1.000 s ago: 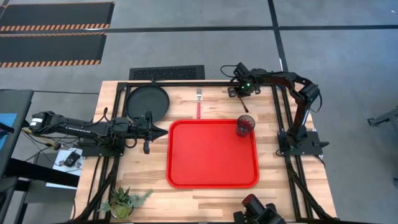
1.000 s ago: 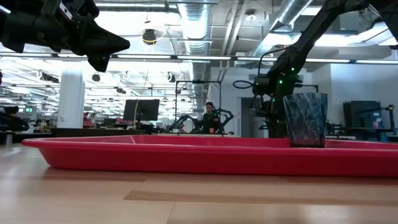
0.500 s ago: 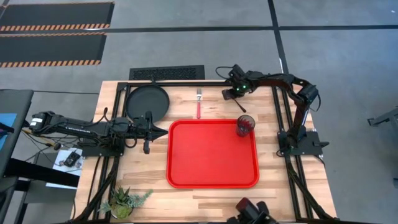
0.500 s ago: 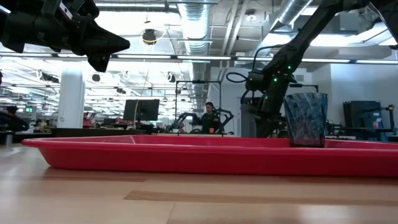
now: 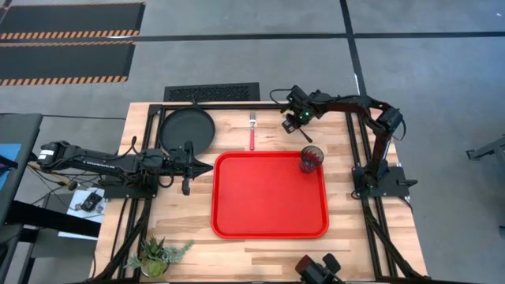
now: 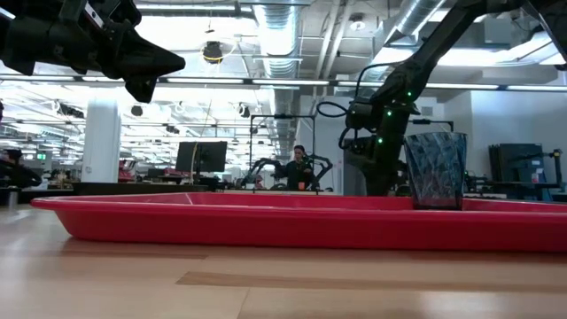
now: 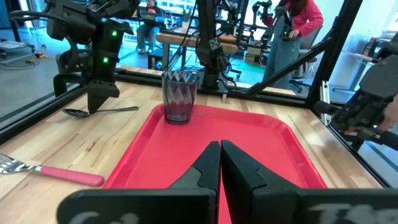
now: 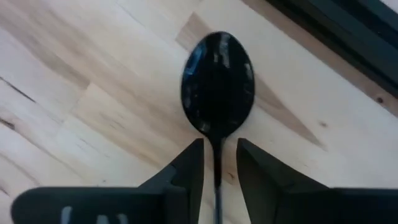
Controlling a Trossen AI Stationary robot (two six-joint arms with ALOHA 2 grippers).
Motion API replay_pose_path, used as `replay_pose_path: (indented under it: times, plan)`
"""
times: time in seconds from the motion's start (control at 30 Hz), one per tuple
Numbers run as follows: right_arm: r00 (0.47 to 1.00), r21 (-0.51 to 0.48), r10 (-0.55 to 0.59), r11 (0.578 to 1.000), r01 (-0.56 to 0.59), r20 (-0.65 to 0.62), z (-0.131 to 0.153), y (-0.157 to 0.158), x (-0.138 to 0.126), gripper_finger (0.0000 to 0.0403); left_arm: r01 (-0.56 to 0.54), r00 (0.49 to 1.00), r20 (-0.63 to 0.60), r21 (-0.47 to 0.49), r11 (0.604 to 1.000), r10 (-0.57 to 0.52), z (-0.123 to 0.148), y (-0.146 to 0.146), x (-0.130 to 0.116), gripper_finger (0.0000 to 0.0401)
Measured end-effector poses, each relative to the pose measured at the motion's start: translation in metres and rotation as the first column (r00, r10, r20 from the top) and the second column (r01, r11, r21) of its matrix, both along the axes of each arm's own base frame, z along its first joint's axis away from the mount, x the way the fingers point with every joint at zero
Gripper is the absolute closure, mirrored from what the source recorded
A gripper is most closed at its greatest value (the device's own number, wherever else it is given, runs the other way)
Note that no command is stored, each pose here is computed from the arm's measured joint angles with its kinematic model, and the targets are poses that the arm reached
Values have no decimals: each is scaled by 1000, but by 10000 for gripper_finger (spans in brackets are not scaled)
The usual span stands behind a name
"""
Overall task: Pick and place plate/cup/fork/spoon on tray
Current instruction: Put the black spoon to the left of the red serving tray
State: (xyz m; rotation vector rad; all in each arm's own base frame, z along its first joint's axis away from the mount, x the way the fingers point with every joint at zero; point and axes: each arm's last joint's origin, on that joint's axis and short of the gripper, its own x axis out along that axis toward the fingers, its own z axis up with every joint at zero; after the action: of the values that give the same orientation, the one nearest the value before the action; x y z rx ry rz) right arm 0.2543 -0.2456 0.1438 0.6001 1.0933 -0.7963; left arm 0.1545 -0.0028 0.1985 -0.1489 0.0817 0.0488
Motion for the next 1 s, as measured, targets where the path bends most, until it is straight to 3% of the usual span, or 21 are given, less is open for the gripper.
replay_pose_path:
  times: [0.7,0.87,1.0]
  plan:
    - [998,98,24,995,-18,-56,-17,1,-1,371,9,1000,2,-7,1000,-9,0,0,0,401]
    - [1000,79,-10,997,11,-13,4,0,0,390,9,1000,7,-7,1000,-9,1,0,0,401]
    - [993,38,-83,996,80,88,43,-3,4,390,9,1000,12,-7,1000,-9,1,0,0,401]
